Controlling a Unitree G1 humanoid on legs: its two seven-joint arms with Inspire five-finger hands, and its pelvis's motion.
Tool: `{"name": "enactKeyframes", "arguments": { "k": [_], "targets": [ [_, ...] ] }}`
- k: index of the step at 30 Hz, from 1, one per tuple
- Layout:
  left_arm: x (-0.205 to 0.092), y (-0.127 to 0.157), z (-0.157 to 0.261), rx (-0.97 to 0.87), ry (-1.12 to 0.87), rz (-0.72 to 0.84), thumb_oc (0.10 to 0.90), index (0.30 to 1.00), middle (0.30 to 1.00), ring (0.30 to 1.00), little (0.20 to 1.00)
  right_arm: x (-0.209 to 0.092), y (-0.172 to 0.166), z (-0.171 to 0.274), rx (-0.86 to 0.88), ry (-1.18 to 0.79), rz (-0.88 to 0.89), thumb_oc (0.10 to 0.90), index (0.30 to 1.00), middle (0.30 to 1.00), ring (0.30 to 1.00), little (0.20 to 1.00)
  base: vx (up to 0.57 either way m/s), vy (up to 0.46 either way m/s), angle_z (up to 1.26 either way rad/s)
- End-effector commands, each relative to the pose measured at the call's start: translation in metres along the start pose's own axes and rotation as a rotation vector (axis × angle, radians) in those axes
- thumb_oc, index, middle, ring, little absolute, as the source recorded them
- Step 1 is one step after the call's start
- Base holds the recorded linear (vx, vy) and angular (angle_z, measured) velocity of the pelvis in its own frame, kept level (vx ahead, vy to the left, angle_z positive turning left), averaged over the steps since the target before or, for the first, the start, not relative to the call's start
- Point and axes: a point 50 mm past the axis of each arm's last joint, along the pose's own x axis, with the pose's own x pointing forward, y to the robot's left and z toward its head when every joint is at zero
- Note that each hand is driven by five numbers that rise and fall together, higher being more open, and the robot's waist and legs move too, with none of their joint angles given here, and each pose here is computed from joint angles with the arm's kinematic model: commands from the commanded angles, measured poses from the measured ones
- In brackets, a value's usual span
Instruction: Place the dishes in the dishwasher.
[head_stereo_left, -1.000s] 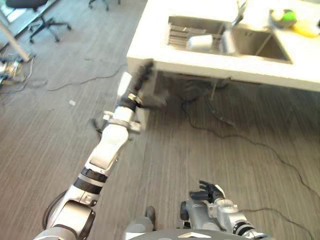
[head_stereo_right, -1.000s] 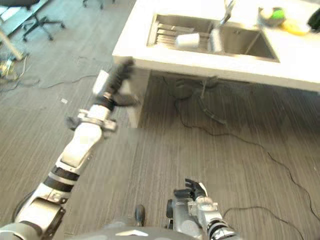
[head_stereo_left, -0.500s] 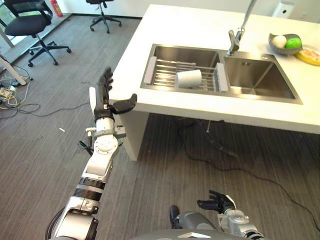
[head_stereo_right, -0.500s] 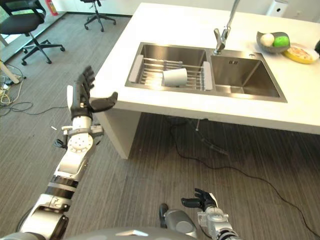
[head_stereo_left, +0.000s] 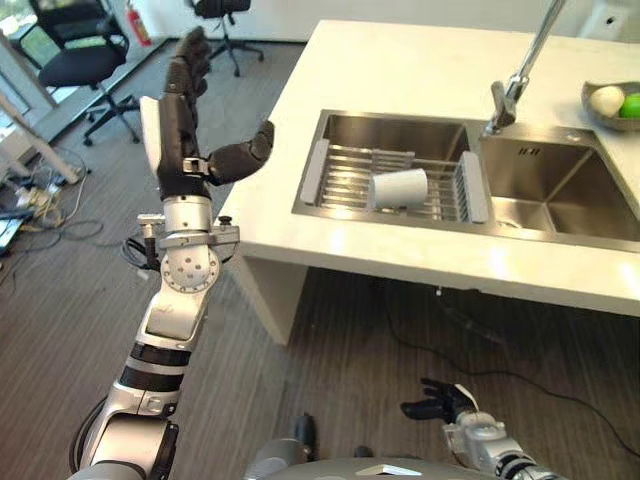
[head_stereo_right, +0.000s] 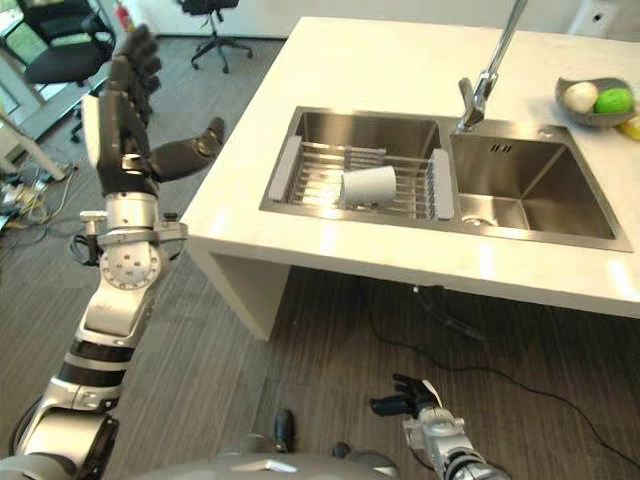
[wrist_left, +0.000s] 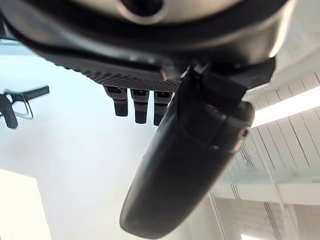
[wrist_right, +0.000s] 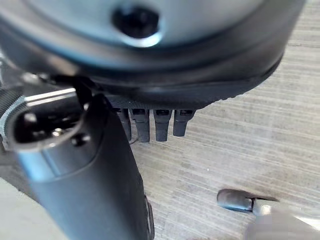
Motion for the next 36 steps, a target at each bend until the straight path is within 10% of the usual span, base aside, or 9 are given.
{"name": "enactKeyframes", "arguments": {
  "k": [1,8,18,36],
  "targets": [
    [0.021,-0.004,0.059,0.077,-0.331,-0.120,0.800,0.900,0.900,0.900,0.900,-0.002,0.023,-0.007,0.048,-0.002,0.064,0.800,0.900,0.900,0.900,0.900,0.00,0.000,0.00],
    [0.028,-0.006,0.059,0.510,-0.433,-0.225,0.800,0.900,0.900,0.900,0.900,-0.003,0.017,-0.015,0.025,0.015,0.038,0.800,0.900,0.900,0.900,0.900,-0.03,-0.072,0.02],
    [0.040,-0.004,0.045,0.583,-0.355,-0.255,0.800,0.900,0.900,0.900,0.900,-0.002,0.012,-0.017,-0.013,0.053,0.047,0.800,0.900,0.900,0.900,0.900,-0.01,-0.161,-0.15],
    [0.052,-0.090,0.019,0.741,-0.315,-0.595,0.800,0.900,0.900,0.900,0.900,-0.002,0.000,-0.011,-0.056,0.033,0.021,0.800,0.900,0.900,0.900,0.900,0.00,-0.101,0.03]
  ]
}}
